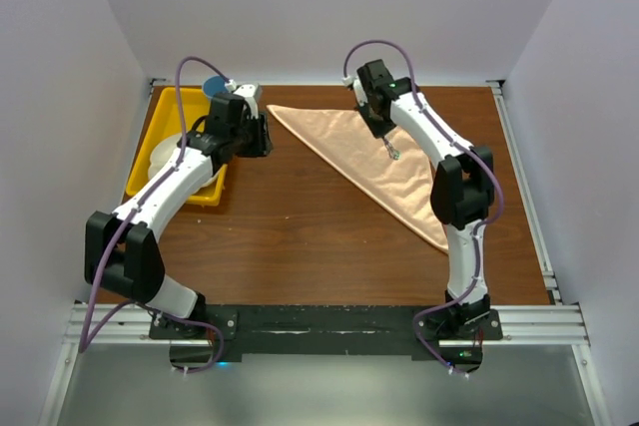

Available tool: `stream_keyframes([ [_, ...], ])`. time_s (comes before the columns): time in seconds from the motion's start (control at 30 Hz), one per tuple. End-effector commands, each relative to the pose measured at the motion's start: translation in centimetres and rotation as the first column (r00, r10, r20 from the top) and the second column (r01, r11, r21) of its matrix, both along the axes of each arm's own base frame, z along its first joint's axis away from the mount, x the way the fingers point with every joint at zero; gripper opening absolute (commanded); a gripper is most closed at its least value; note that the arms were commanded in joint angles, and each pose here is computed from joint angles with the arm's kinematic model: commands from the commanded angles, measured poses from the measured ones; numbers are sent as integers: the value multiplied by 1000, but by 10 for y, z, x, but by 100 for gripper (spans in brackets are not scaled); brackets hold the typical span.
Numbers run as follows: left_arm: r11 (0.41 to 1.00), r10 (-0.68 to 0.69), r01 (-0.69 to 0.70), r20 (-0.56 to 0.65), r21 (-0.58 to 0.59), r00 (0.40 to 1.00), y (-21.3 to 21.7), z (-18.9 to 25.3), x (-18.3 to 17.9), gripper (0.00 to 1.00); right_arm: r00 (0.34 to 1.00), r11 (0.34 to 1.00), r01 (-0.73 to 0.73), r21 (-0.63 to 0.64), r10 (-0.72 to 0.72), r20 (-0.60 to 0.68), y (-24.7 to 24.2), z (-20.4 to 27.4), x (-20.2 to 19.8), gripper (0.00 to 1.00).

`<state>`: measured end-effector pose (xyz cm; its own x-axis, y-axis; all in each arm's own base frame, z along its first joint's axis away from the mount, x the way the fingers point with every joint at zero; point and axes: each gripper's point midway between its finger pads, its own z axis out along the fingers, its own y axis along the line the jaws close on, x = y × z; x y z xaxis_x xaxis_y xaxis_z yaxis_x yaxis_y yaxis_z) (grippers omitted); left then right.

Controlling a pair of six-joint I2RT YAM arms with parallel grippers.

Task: Fold the napkin, place the utensils inside, and roll it up
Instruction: Place the utensil onto the napkin

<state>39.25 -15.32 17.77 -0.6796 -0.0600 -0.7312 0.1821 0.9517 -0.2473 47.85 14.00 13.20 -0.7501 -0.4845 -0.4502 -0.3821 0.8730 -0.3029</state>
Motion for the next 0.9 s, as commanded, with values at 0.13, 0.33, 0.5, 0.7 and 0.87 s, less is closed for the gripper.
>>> stream_keyframes([
  [0.13,1000,10,-11,39,22,999,6,11,1,45,934,965,-256,61,263,-243,46,-35,-47,0],
  [0.33,1000,4,-5,39,25,999,5,9,4,45,914,948,-314,58,318,-251,57,-56,-40,0],
  [0.5,999,0,-2,38,35,999,6,8,5,45,897,931,-353,89,364,-249,65,-66,-35,0],
  [0.7,999,-2,0,30,40,1000,6,3,3,45,886,916,-371,152,399,-238,81,-72,-30,0],
  [0.87,999,-5,4,35,45,999,7,4,4,45,877,913,-373,163,404,-258,83,-83,-33,0],
])
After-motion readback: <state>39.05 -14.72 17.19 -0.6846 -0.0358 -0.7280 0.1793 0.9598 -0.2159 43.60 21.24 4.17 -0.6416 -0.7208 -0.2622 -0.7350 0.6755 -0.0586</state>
